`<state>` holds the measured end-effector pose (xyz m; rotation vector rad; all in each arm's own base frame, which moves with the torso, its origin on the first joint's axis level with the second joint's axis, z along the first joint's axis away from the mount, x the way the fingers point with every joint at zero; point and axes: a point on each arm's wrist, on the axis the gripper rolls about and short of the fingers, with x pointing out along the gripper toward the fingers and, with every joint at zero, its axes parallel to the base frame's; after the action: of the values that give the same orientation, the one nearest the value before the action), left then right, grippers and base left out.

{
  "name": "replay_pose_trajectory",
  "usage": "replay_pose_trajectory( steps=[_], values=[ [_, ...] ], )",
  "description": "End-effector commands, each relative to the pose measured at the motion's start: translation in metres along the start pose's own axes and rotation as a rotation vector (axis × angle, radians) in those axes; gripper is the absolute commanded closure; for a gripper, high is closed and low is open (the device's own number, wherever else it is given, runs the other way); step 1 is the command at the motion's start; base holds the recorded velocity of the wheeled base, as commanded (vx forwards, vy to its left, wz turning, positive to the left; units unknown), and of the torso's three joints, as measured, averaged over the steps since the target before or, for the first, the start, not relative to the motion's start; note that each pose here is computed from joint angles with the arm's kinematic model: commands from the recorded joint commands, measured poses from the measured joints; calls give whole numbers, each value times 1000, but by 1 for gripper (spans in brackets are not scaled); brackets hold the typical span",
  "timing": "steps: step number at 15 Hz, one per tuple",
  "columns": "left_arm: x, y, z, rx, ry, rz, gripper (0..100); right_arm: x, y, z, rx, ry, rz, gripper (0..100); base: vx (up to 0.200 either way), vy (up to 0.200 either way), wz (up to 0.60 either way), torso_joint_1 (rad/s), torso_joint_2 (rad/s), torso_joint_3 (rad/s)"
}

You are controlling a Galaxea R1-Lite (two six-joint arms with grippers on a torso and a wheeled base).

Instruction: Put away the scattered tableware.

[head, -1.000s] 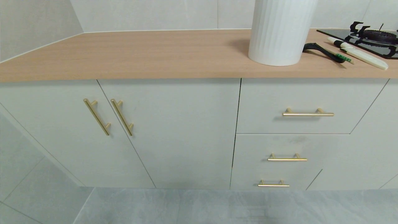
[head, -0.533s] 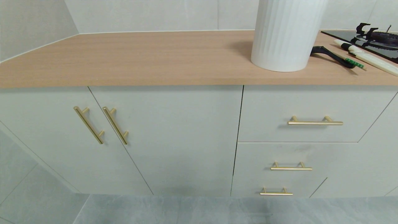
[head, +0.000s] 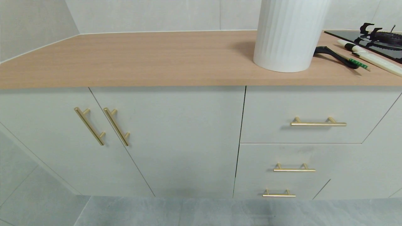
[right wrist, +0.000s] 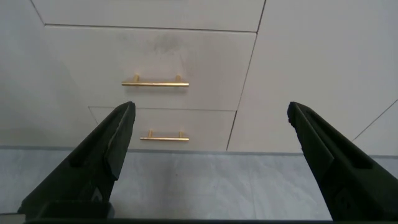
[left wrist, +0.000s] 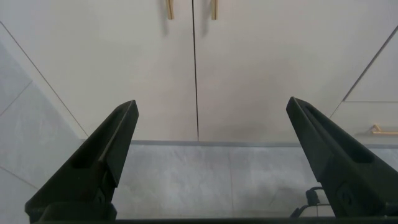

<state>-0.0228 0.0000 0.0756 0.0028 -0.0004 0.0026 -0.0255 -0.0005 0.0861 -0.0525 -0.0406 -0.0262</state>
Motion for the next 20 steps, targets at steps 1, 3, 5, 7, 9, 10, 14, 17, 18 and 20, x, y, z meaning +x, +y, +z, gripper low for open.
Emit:
replay_pose_trajectory(
  steps=[1,3,5,7,9,10,14,17,18,20],
  values=[
    [0,0,0,0,0,1,0,-3,0,37,0,-35,106,0,0,0,0,0,0,0],
    [0,0,0,0,2,1,0,16,3,46,14,168,235,0,0,0,0,0,0,0],
    [0,0,0,0,0,1,0,46,6,54,45,352,350,0,0,0,0,0,0,0],
    [0,0,0,0,2,1,0,83,8,67,68,500,401,0,0,0,0,0,0,0],
    [0,0,0,0,0,1,0,126,13,69,70,658,407,0,0,0,0,0,0,0],
    [0,0,0,0,0,1,0,157,17,69,60,747,385,0,0,0,0,0,0,0],
    [0,0,0,0,2,1,0,239,31,49,25,864,352,0,0,0,0,0,0,0],
    [0,0,0,0,-1,1,0,269,43,32,-3,903,347,0,0,0,0,0,0,0],
    [0,0,0,0,2,1,0,274,44,29,-10,897,337,0,0,0,0,0,0,0],
    [0,0,0,0,0,1,0,281,47,17,-12,910,333,0,0,0,0,0,0,0]
  ],
)
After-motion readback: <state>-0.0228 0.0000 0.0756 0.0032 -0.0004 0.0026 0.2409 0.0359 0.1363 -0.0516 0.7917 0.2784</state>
